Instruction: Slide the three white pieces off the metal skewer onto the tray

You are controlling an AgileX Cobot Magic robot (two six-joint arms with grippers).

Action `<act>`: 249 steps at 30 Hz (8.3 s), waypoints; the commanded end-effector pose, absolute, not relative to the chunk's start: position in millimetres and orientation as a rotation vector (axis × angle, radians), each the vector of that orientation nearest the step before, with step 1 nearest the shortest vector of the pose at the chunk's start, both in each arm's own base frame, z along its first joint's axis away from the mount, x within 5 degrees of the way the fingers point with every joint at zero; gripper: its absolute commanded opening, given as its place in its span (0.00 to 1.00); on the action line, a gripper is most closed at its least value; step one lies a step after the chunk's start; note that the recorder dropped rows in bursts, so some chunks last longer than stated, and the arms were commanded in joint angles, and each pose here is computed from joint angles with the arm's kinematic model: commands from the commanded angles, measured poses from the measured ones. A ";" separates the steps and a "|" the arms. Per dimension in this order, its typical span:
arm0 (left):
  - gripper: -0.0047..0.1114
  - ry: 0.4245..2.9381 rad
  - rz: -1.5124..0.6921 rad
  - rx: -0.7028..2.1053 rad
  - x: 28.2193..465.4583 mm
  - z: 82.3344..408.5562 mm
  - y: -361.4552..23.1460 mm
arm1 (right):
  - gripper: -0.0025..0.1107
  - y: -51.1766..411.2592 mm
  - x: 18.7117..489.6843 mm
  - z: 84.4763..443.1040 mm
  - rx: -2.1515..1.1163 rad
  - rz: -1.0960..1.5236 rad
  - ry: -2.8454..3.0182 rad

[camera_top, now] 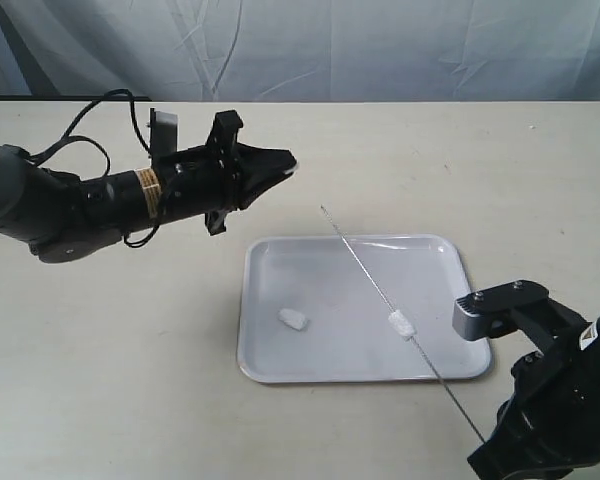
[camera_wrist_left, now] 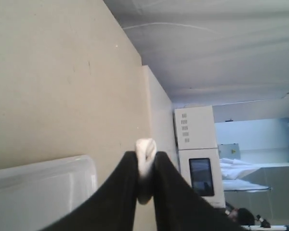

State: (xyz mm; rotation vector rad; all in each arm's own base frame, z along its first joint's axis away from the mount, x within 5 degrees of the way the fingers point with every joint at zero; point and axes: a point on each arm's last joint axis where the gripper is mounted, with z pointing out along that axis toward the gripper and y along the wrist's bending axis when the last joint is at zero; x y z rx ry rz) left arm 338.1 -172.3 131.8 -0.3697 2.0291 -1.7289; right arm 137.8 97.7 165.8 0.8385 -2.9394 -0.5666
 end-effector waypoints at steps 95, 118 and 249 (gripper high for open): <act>0.36 2.266 -1.910 0.317 262.2 142.9 -246.7 | 0.02 113.3 170.7 197.2 0.874 -0.661 -3.073; 0.32 2.259 -1.858 0.260 257.2 141.5 -262.6 | 0.02 113.6 170.2 197.3 0.870 -0.667 -3.067; 0.34 2.350 -1.172 0.475 308.7 123.0 -222.6 | 0.13 140.8 259.0 116.3 0.755 -0.351 -2.857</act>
